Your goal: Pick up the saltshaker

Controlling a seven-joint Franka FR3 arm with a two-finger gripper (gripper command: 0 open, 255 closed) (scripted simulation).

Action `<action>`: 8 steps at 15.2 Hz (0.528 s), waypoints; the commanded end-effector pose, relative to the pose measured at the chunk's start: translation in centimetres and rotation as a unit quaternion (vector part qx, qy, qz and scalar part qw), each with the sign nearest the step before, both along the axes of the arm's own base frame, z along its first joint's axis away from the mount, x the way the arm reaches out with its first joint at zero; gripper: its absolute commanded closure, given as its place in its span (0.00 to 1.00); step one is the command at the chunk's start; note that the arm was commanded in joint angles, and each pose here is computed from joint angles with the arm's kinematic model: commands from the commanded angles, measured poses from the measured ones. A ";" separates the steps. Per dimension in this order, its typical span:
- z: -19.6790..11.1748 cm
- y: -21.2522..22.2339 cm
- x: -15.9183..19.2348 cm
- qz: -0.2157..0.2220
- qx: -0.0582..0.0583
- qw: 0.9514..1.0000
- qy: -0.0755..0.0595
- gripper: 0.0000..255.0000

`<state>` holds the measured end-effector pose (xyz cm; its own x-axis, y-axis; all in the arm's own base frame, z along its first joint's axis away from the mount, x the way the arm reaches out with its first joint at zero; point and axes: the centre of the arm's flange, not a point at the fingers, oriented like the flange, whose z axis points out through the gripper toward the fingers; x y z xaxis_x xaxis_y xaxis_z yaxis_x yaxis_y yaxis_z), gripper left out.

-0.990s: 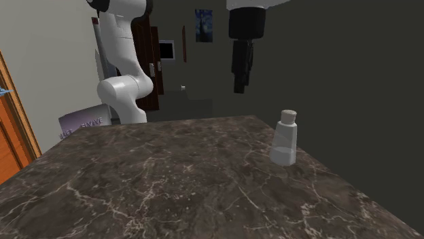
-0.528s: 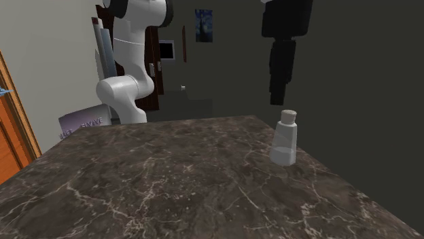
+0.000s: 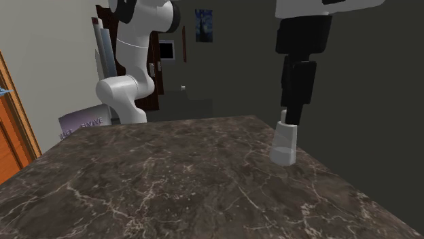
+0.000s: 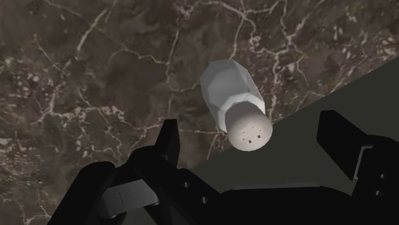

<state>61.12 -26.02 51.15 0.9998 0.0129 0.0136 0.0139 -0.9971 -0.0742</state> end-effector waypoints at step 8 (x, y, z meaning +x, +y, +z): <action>-1.4 0.0 0.0 0.000 0.000 1.000 0.000 1.00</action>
<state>61.10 -26.01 49.81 0.9998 0.0131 0.0158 0.0142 -0.9972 -0.0735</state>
